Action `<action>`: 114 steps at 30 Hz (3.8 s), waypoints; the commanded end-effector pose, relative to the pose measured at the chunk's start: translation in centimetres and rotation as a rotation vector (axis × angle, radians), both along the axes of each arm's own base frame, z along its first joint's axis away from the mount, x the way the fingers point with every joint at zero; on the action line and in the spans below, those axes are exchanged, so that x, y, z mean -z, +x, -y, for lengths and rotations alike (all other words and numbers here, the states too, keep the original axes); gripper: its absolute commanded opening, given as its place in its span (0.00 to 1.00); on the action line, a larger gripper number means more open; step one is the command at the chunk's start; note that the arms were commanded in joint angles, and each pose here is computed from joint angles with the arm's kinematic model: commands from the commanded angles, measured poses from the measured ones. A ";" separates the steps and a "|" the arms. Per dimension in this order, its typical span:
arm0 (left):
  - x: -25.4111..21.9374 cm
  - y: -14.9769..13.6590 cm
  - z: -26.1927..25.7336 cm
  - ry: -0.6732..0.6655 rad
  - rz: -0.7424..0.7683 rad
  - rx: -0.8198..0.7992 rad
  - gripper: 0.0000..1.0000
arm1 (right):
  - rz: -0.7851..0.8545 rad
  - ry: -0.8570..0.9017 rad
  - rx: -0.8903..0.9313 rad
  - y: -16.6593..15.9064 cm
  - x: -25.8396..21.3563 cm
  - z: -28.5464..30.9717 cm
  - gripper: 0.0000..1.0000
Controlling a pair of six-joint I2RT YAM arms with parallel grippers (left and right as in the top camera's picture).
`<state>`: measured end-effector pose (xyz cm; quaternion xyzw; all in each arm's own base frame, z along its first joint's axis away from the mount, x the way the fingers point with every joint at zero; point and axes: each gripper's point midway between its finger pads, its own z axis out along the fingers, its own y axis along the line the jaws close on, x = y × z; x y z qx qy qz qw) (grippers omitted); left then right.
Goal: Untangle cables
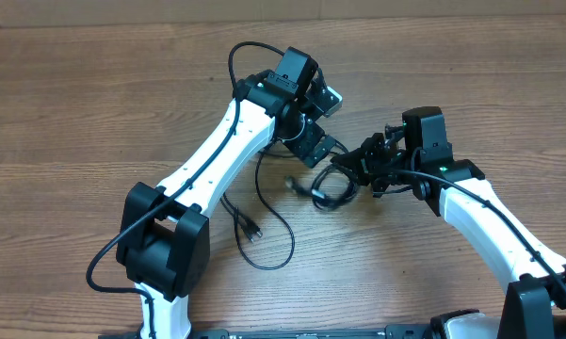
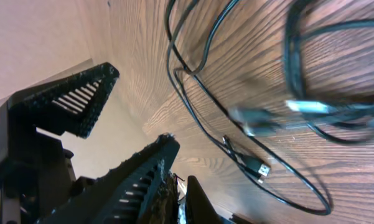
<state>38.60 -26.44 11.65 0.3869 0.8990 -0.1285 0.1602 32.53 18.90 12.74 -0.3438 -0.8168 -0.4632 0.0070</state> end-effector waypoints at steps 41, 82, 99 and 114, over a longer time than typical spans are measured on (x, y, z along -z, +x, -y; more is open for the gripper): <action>-0.5 -0.2 -1.3 0.035 -0.025 -0.074 1.00 | -0.058 -0.930 -0.264 -3.8 15.6 7.2 0.67; -4.9 -8.1 0.9 -0.218 -0.267 0.194 0.87 | 0.010 0.158 -0.259 -1.4 4.6 4.7 0.04; -1.3 -6.8 0.8 0.000 -0.069 0.428 0.98 | 0.046 0.214 -0.260 -0.9 3.5 4.3 0.04; 2.3 -7.5 1.9 -0.038 -0.189 0.441 1.00 | 0.046 0.214 -0.260 -0.9 3.5 4.3 0.04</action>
